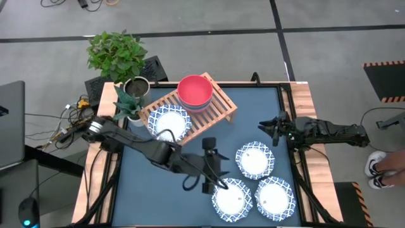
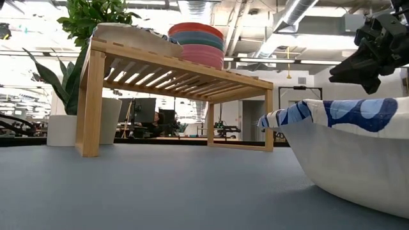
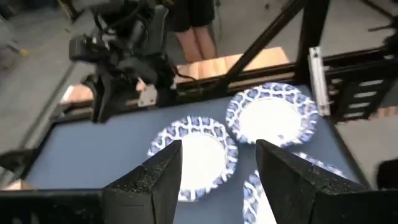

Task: Place and stack bowls onto a shelf
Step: Adjust the white patterned bowls

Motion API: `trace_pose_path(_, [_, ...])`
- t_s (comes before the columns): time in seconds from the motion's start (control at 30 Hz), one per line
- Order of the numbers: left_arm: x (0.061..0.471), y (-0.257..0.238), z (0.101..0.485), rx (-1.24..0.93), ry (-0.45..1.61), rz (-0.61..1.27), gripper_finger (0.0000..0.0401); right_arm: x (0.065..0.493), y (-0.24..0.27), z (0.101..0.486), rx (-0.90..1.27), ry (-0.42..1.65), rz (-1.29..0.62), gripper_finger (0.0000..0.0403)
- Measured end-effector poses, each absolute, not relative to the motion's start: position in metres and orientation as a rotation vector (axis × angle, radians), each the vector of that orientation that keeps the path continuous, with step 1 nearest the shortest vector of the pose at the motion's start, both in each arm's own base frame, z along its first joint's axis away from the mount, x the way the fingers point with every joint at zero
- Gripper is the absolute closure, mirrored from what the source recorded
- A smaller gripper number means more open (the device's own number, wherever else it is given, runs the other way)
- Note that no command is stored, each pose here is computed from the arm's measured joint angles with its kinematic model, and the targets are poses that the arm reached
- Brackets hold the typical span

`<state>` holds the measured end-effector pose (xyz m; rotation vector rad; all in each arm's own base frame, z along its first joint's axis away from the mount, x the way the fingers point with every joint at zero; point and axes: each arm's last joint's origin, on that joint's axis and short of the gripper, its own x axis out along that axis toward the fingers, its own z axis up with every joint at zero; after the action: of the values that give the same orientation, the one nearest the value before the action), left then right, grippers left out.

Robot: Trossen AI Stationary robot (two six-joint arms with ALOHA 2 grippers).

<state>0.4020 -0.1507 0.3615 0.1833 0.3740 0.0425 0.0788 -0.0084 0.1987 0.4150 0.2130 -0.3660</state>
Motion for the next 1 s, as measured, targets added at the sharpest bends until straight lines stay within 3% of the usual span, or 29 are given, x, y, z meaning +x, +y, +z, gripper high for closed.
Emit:
trace_pose_path(0.4, [0.455, -0.17, 0.267, 0.563, 0.473, 0.124, 0.0214, 0.08, -0.008, 0.198, 0.415, 0.223, -0.368, 0.0259])
trace_pose_path(0.67, [0.481, -0.164, 0.223, 0.626, 0.466, 0.136, 0.0214, 0.08, -0.008, 0.198, 0.415, 0.224, -0.369, 0.0259])
trace_pose_path(1.0, [0.486, -0.156, 0.218, 0.648, 0.477, 0.098, 0.0214, 0.08, -0.008, 0.198, 0.415, 0.224, -0.37, 0.0259])
